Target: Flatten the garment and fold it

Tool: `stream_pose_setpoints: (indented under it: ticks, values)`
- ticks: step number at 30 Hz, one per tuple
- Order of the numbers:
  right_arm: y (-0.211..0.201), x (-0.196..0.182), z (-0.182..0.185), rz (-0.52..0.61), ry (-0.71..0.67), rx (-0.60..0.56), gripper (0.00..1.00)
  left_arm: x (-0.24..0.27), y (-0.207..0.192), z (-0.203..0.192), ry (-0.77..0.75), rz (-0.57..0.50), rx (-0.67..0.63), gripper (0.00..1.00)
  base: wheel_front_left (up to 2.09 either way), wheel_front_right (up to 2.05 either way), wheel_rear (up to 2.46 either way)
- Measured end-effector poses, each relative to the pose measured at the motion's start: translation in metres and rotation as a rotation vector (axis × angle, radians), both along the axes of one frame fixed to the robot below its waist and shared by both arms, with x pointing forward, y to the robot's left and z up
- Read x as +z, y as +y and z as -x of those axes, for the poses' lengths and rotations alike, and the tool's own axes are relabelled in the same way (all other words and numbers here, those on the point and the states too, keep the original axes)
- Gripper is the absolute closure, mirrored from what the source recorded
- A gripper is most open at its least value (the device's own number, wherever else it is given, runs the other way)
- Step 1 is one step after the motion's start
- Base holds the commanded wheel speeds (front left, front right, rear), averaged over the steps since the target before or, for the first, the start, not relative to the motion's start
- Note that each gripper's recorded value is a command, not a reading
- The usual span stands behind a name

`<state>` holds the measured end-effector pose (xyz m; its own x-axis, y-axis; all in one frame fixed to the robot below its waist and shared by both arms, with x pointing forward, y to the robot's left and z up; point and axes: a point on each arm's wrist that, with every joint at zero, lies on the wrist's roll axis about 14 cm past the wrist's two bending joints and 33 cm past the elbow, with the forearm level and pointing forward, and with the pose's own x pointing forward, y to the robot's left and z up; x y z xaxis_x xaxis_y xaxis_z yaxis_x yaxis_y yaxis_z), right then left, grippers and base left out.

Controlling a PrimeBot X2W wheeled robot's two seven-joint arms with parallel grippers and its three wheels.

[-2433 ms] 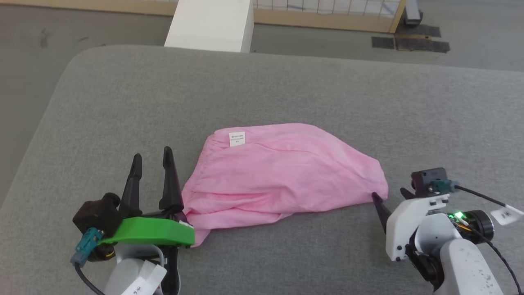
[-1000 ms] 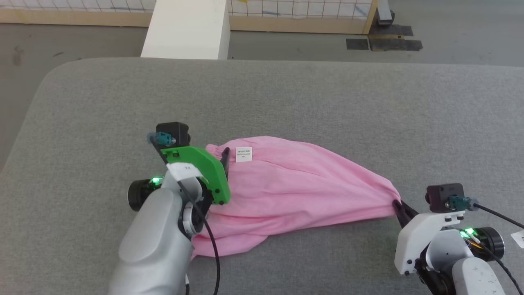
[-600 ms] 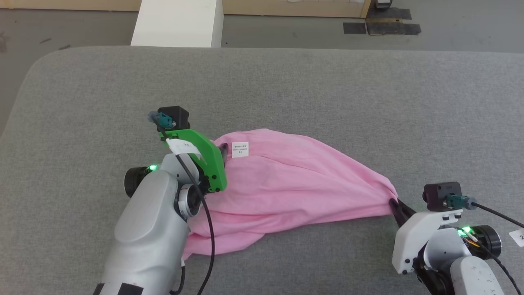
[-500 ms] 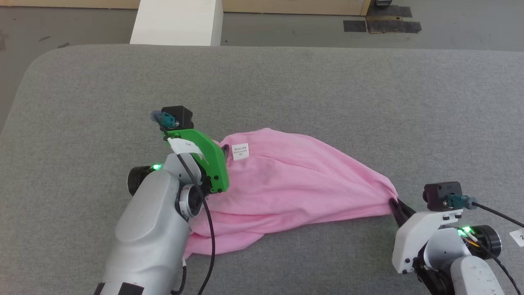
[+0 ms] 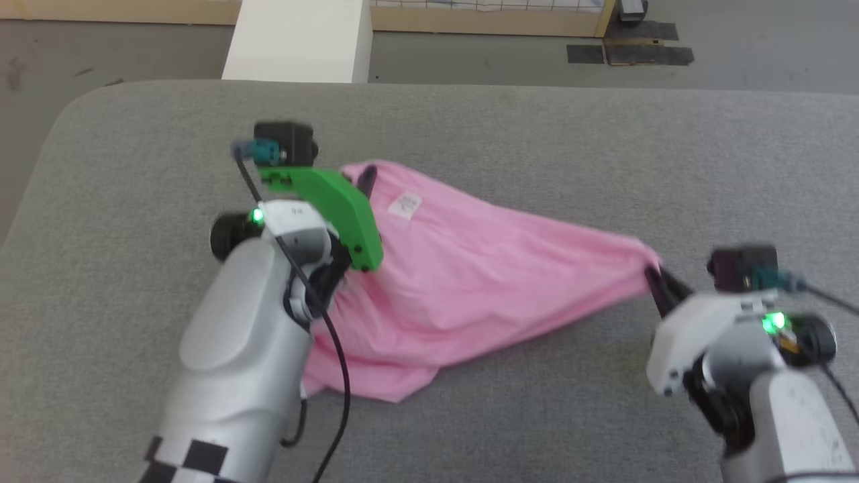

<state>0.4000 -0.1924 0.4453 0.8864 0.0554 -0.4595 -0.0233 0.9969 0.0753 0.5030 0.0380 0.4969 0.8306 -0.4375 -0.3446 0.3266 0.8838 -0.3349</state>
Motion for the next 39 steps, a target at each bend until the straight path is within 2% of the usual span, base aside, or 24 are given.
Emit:
stream_pose_setpoints:
  ticks: [4,8,13,19,23,27,30,34,37,39]
  values:
    - [0.008,0.052,-0.036,0.063,-0.112,0.049,1.0,0.028,-0.011,-0.014,-0.061,0.013,-0.076,1.0,0.0,0.0,0.0]
    - [0.009,0.106,-0.077,0.143,-0.216,0.095,1.0,0.064,-0.004,-0.044,-0.155,-0.005,-0.087,1.0,0.0,0.0,0.0]
    - [0.008,0.159,-0.126,0.185,-0.31,0.113,1.0,0.118,0.016,-0.088,-0.293,0.029,-0.015,1.0,0.0,0.0,0.0]
    - [-0.009,0.21,-0.182,0.292,-0.426,0.078,1.0,0.184,0.03,-0.134,-0.476,0.142,0.091,1.0,0.0,0.0,0.0]
    - [-0.019,0.24,-0.207,0.365,-0.535,0.047,1.0,0.214,0.041,-0.155,-0.589,0.223,0.151,1.0,0.0,0.0,0.0]
    - [-0.022,0.266,-0.222,0.381,-0.648,0.03,1.0,0.225,0.042,-0.167,-0.647,0.278,0.174,1.0,0.0,0.0,0.0]
    - [-0.025,0.267,-0.228,0.375,-0.672,0.025,1.0,0.216,0.037,-0.17,-0.639,0.308,0.156,1.0,0.0,0.0,0.0]
    - [-0.022,0.242,-0.224,0.343,-0.62,0.047,1.0,0.195,0.025,-0.163,-0.591,0.301,0.099,1.0,0.0,0.0,0.0]
    - [-0.019,0.195,-0.212,0.299,-0.509,0.075,1.0,0.145,0.014,-0.148,-0.483,0.257,0.052,1.0,0.0,0.0,0.0]
    - [-0.016,0.15,-0.194,0.259,-0.398,0.101,1.0,0.101,0.007,-0.129,-0.373,0.248,0.022,1.0,0.0,0.0,0.0]
